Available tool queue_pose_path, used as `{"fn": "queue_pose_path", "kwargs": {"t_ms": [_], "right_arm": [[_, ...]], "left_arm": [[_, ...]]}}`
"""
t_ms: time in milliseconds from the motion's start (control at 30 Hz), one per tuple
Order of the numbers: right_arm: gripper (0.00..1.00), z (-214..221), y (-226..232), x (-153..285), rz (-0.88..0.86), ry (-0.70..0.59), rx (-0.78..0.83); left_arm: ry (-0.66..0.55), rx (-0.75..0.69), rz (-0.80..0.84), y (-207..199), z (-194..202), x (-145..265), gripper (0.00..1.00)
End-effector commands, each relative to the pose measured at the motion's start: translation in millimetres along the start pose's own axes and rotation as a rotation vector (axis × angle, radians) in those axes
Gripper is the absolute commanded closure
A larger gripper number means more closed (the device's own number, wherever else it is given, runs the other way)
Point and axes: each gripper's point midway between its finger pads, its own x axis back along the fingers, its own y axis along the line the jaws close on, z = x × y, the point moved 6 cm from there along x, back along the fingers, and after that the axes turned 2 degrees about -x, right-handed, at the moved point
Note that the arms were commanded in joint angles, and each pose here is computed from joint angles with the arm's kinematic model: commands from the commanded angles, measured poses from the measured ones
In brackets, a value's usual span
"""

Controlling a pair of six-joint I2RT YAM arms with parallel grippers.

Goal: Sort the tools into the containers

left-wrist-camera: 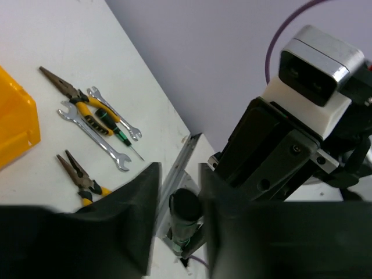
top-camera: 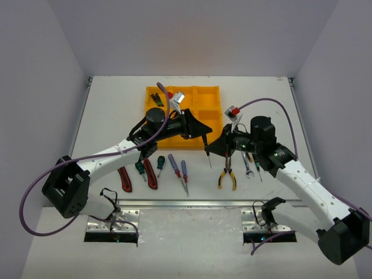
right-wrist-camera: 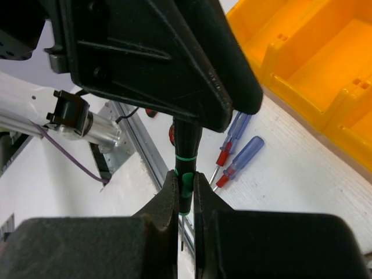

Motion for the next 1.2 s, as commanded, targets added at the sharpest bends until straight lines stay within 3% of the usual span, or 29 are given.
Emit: {"fn": "queue_pose_path", "kwargs": {"t_ms": [0,133,167,200,233,267,300,367,400,600,667,800,867,933,1167], "right_arm": [[1.0,-30,14,-2,-0.053,-0.081,0.029],[0.98,-38,4,-4,0.048,-0.105,-0.013],[0.89,-40,0,-4,0.076,-0.112,-0.023],[0.62,-41,-1,-4,0.1,-0.113,-0.033],[0.25,-40,-5,-2,0.147,-0.114,-0.049],[0.01,-40,-11,1,0.208,-0.122,-0.062],[0.01,-39,-18,6,0.29,-0.128,-0.077],[0.01,-45,-26,21,0.442,-0.156,-0.077],[0.01,-42,-33,30,0.539,-0.151,-0.079],[0.01,-44,-43,72,0.808,-0.154,-0.052],[0.01,-40,-45,75,0.829,-0.13,-0.051],[0.01,-28,-49,76,0.844,-0.08,-0.054],[0.01,-23,-50,76,0.841,-0.068,-0.058],[0.01,-19,-52,75,0.842,-0.054,-0.059],[0.01,-11,-65,75,0.914,-0.013,-0.063]], "left_arm": [[-0.025,-0.057,0.109,-28,-13,-6,0.97],[-0.017,-0.062,0.08,-25,-14,-8,1.0],[-0.022,-0.06,0.054,-23,-16,-8,1.0],[-0.03,-0.05,-0.025,-14,-17,-9,1.0],[-0.047,-0.049,-0.15,1,-21,-10,1.0],[-0.068,-0.066,-0.231,9,-29,-10,1.0],[-0.099,-0.088,-0.28,12,-42,-11,1.0],[-0.185,-0.131,-0.574,39,-76,0,1.0],[-0.207,-0.122,-0.77,70,-87,13,1.0],[-0.48,-0.111,-1.178,139,-211,65,1.0],[-0.491,-0.116,-1.289,170,-225,76,1.0],[-0.569,-0.148,-1.342,216,-281,80,1.0],[-0.561,-0.161,-1.34,249,-291,75,1.0],[-0.57,-0.159,-1.297,254,-304,69,1.0],[-0.537,-0.068,-1.216,277,-291,53,1.0]]}}
